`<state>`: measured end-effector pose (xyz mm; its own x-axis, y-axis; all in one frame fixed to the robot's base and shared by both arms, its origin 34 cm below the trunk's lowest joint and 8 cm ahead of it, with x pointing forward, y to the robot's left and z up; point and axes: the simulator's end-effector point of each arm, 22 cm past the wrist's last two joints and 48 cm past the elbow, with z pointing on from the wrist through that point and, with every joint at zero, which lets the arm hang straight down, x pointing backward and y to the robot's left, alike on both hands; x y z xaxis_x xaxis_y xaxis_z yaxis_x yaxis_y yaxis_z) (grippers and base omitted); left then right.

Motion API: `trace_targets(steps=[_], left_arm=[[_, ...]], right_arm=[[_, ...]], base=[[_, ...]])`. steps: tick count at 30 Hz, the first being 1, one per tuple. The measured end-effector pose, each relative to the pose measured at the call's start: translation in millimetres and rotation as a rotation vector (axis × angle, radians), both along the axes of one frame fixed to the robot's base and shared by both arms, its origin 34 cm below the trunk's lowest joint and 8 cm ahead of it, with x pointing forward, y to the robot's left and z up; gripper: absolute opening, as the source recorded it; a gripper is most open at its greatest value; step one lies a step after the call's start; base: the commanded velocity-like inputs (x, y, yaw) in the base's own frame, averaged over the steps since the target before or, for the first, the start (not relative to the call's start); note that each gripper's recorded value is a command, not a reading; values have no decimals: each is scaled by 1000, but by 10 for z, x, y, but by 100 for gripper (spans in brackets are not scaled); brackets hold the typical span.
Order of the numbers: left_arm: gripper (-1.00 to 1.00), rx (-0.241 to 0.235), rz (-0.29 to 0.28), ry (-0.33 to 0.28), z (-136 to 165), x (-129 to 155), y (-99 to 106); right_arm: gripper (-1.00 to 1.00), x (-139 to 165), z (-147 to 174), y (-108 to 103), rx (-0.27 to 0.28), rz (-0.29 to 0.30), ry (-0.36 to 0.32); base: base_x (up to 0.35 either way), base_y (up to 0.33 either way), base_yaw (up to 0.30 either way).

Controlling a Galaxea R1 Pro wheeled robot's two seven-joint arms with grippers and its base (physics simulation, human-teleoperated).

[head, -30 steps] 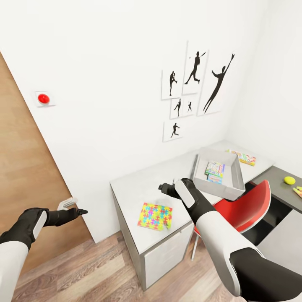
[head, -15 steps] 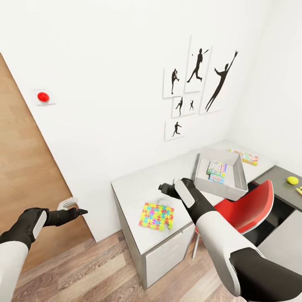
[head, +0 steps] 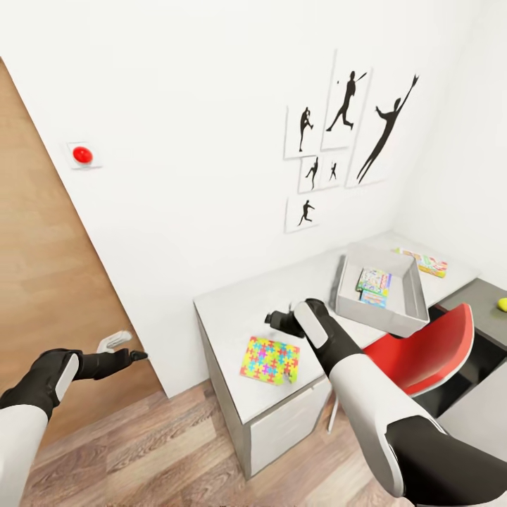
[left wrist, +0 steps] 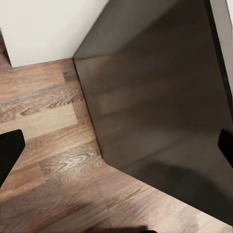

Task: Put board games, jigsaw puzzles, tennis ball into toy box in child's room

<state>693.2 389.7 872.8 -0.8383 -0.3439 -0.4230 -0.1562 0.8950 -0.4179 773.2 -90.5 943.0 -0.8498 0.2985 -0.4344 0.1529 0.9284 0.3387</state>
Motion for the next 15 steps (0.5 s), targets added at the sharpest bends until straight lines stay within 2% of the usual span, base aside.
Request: trace_targets(steps=[8,12,15], left_arm=[[100,-2,2,18,-74,-27,8],[100,-3,3,24,-104,-38,12],[100,-4,3,26,-115,-40,9]], right_arm=[[100,-111,70,123,18,93,57],[100,-11,316,153,37,110,11],[100,87,521,134,63,98,-32]], base=[[0,0,95],[0,0,71],[0,0,28]])
